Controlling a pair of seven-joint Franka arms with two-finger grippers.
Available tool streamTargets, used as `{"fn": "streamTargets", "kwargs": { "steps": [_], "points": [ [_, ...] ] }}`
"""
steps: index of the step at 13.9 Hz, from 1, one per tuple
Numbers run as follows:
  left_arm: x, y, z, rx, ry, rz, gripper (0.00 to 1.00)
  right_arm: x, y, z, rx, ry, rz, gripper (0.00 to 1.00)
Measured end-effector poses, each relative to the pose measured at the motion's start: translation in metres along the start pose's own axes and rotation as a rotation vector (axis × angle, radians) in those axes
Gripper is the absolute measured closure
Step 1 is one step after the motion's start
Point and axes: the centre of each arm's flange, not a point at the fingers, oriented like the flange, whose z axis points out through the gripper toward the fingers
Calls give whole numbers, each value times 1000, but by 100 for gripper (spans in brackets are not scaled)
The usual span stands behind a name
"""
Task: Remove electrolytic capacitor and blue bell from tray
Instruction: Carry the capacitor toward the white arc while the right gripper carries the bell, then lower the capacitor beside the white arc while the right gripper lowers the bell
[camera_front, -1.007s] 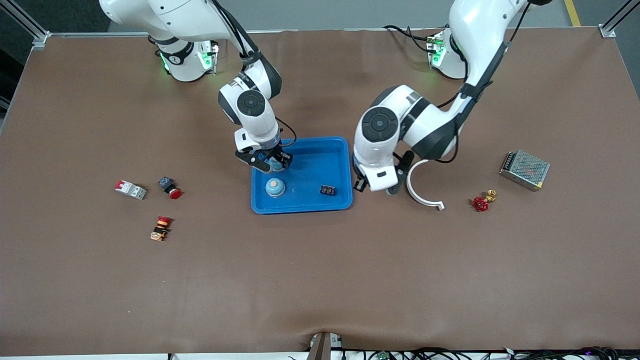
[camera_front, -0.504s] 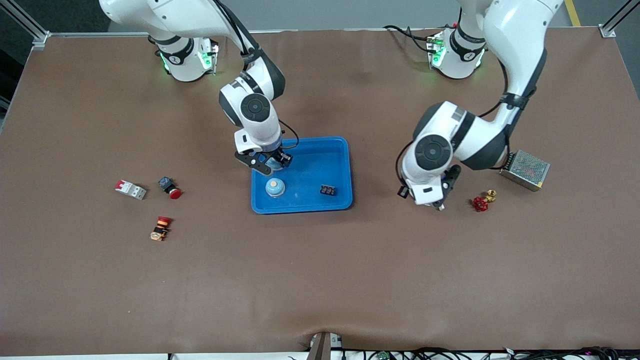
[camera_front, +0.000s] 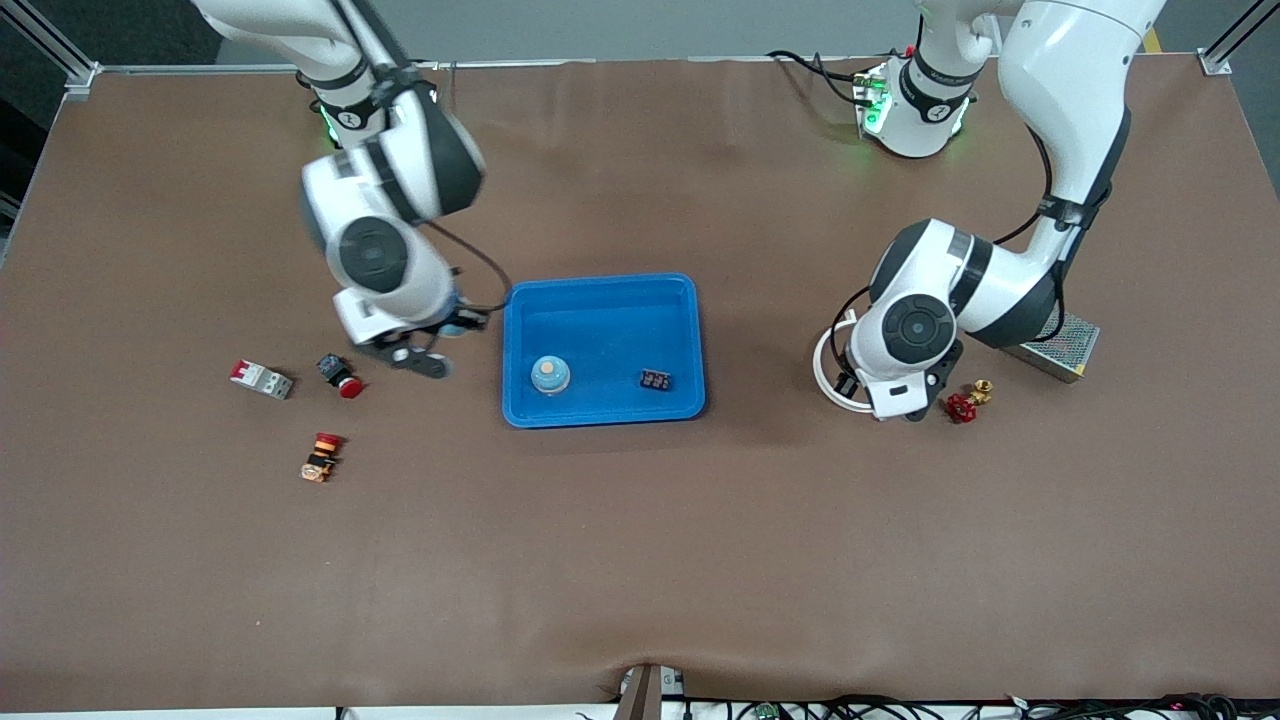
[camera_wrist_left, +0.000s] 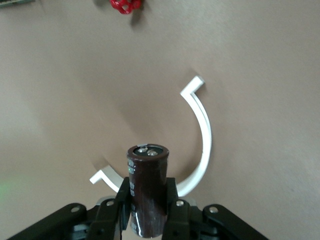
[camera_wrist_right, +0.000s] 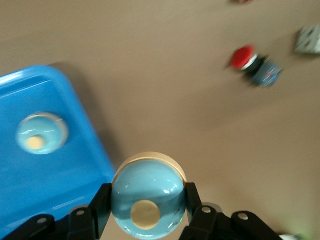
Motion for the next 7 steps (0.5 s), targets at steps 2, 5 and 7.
{"fn": "streamTargets", "kwargs": {
  "steps": [2,5,7],
  "points": [
    [9,-5,6,11,-7,-5,70,24,53,-7,18,-26,-100,37],
    [19,-12,21,19,-17,-2,70,46,109,-10,21,-25,-216,37],
    [29,-18,35,3,-26,2,70,66,151,-11,23,-1,-274,37]
  ]
}}
